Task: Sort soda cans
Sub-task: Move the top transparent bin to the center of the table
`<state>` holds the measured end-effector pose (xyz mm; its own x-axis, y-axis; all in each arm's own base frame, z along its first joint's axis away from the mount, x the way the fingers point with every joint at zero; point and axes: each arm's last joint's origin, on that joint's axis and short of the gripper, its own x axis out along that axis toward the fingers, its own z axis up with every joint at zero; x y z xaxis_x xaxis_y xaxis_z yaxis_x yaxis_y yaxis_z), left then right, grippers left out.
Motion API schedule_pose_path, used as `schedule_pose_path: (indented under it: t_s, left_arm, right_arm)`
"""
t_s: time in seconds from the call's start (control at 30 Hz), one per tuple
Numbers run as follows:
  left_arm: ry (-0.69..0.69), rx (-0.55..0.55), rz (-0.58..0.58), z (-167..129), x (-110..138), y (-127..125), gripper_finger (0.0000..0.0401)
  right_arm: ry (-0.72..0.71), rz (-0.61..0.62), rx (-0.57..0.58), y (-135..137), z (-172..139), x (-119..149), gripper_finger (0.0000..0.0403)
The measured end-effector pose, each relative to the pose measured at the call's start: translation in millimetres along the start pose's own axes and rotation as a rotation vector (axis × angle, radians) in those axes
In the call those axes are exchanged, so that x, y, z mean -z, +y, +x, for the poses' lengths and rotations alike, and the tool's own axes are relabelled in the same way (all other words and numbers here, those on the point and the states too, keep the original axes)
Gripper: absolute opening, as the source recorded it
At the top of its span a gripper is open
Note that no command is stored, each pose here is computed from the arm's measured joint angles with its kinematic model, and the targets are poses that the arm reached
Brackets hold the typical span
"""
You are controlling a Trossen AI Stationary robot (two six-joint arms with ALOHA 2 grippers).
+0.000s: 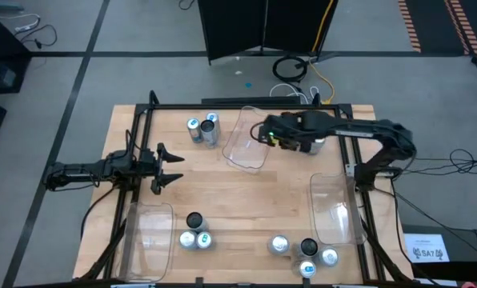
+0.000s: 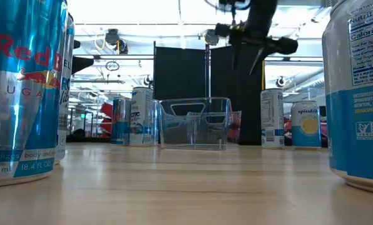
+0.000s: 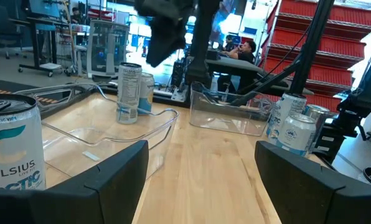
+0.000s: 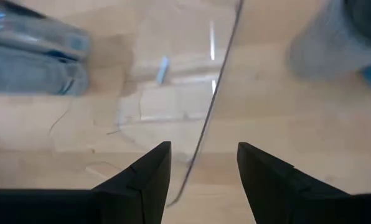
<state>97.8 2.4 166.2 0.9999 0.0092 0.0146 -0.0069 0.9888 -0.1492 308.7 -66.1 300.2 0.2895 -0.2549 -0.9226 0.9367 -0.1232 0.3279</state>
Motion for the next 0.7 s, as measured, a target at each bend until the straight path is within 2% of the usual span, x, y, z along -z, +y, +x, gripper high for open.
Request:
schedule_pose_path:
  t_s: [0.3, 0.53, 0.6, 0.7]
  left_arm:
    - [0.000, 0.000, 0.000, 0, 0, 0, 0.0304]
    - [0.000, 0.000, 0.000, 0, 0, 0, 0.0304]
    - [0.000, 0.000, 0.000, 0, 0, 0, 0.0304]
    - [0.000, 0.000, 0.000, 0, 0, 0, 0.0304]
  right_arm:
    - [0.108, 0.128, 0.097, 14, 51, 6, 0.0176]
    - [0.121, 0.125, 0.181, 17, 88, 13, 0.0173]
    - [0.161, 0.120, 0.207, 17, 97, 14, 0.0157]
    - [0.174, 0.099, 0.231, 17, 108, 15, 0.0100]
